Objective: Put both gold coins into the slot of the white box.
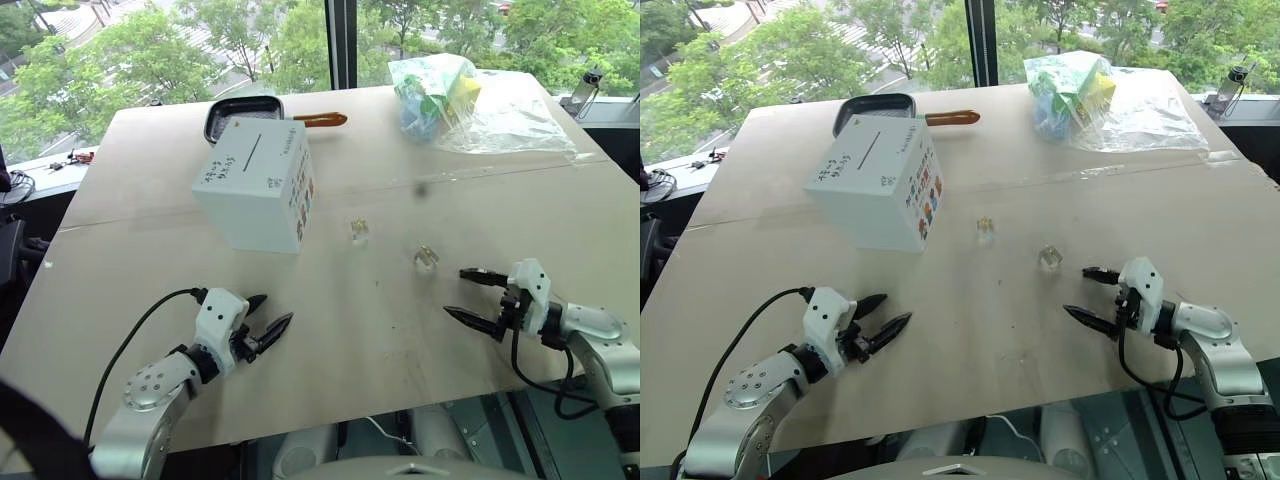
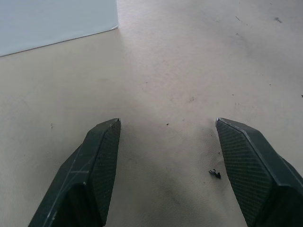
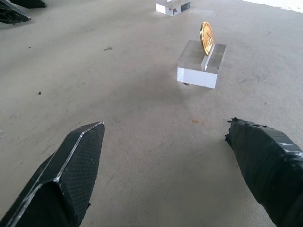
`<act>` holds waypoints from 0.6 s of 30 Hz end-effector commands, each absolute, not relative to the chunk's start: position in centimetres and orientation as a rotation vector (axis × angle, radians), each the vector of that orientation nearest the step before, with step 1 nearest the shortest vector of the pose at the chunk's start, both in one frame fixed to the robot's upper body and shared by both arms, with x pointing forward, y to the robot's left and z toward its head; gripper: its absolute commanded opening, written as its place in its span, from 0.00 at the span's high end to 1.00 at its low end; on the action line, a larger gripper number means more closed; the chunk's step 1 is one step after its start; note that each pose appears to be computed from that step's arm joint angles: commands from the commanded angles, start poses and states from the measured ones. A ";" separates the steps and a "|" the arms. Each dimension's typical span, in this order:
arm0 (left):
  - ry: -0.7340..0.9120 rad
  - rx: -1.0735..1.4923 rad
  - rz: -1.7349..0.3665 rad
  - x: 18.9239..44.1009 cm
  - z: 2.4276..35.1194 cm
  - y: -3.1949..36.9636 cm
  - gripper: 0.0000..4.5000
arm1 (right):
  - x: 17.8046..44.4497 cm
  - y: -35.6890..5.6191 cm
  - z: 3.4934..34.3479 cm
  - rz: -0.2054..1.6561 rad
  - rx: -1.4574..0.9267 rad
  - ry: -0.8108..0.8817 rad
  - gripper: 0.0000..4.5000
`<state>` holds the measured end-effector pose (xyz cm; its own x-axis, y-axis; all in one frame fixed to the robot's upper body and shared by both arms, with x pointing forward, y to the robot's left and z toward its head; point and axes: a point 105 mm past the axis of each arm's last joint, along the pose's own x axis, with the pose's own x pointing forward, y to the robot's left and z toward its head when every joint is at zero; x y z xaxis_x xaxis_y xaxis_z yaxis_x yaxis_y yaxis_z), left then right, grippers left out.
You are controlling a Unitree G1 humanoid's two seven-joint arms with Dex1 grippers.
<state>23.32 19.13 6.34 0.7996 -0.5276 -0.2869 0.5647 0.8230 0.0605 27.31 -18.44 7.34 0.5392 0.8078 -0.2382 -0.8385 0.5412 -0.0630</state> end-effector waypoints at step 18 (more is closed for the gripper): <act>0.151 0.096 -0.724 22.4 9.6 18.0 0.27 | 32.0 -15.6 12.2 0.814 -0.117 -0.005 0.01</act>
<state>22.48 18.60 7.62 0.7532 -0.6158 -0.2313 0.6328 0.7743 -0.0006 31.68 -15.93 10.77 0.6694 0.7391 -0.0750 -0.7429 0.6658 -0.0690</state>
